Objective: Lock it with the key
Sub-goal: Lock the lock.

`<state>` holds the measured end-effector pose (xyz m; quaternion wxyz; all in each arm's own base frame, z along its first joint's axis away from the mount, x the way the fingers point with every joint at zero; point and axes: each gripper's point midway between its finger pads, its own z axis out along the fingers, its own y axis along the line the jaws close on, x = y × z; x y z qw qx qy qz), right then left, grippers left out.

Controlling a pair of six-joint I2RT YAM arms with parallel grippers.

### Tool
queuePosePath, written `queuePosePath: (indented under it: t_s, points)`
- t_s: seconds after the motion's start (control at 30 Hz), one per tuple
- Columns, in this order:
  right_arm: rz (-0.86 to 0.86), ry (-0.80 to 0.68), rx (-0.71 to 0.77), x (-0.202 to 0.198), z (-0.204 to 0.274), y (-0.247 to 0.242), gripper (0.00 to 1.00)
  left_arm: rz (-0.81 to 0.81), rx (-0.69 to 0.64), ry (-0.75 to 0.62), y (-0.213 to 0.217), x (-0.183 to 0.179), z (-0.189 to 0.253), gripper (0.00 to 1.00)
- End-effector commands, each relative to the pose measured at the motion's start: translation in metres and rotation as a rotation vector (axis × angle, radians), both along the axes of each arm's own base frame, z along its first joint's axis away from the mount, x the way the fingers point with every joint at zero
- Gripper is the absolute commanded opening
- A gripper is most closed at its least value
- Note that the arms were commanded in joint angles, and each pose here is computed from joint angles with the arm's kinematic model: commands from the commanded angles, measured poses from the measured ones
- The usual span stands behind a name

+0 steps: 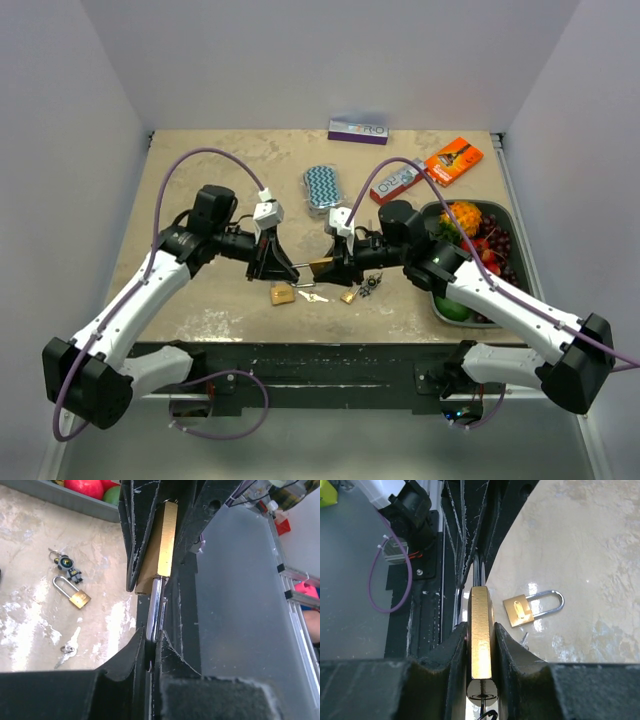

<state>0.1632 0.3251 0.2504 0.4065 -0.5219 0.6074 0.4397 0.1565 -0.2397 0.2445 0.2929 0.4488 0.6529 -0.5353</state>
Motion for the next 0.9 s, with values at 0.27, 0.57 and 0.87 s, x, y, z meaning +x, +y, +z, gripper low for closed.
queuePosePath:
  t_s: [0.27, 0.57, 0.87]
  points:
    - [0.046, -0.037, 0.146, -0.007, 0.054, 0.006, 0.0, 0.163, 0.094, -0.268, 0.023, 0.064, 0.014, 0.0]
    - [0.023, 0.138, 0.208, -0.004, 0.062, 0.017, 0.0, 0.309, 0.054, -0.346, 0.028, 0.073, 0.039, 0.0]
    - [-0.005, 0.21, 0.238, 0.004, 0.067, 0.021, 0.0, 0.324, 0.029, -0.359, 0.028, 0.07, 0.05, 0.0]
